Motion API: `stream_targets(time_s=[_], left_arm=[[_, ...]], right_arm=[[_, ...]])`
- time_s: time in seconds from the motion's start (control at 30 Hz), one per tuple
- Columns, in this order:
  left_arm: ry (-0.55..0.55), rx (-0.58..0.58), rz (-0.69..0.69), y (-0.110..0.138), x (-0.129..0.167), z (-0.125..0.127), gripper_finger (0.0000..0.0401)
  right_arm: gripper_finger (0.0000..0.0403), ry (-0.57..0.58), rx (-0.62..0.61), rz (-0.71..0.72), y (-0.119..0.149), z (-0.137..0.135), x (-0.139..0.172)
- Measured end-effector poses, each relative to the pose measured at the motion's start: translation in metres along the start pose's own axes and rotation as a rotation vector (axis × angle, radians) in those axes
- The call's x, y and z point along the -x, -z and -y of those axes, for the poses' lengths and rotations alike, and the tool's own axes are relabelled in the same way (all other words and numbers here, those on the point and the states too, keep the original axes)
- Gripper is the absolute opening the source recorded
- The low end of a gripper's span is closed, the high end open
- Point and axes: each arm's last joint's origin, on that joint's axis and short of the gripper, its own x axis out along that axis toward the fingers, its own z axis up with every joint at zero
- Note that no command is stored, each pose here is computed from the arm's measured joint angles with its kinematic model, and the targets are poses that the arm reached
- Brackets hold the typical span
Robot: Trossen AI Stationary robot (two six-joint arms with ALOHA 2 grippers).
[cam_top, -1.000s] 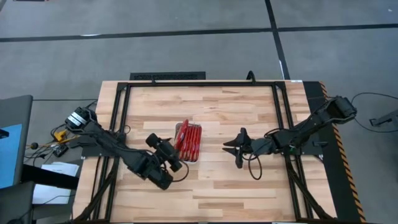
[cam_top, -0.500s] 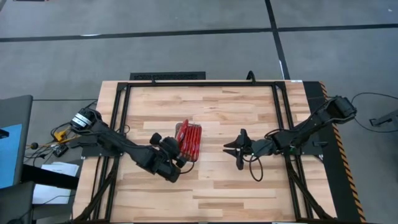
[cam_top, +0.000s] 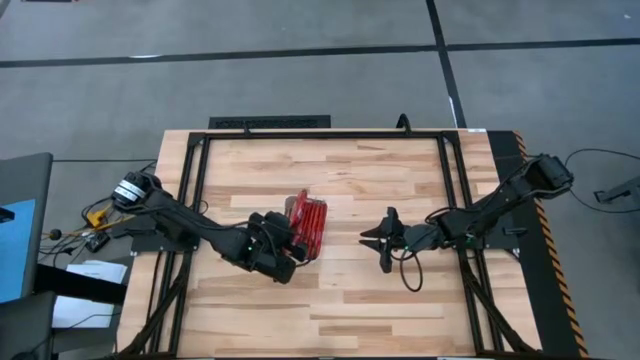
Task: Sort popcorn bags into baskets
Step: Put the red popcorn bag into the white bin
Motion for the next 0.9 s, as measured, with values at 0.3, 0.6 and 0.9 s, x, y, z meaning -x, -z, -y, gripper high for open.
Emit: stream_targets(time_s=[0.3,0.6,0.9], left_arm=[[0.006,0.053,-0.087,0.025,0.005,-0.011,0.0013],[0.066,-0.008,-0.120,0.029,0.018,-0.006,0.0052],[0.111,-0.150,-0.049,-0.009,0.031,-0.001,0.0116]], right_arm=[[0.0126,0.008,0.009,-0.016,0.002,0.001,0.000],[0.0140,0.007,0.007,-0.014,0.001,0.001,0.000],[0.0144,0.025,-0.017,0.017,-0.004,0.005,-0.003]])
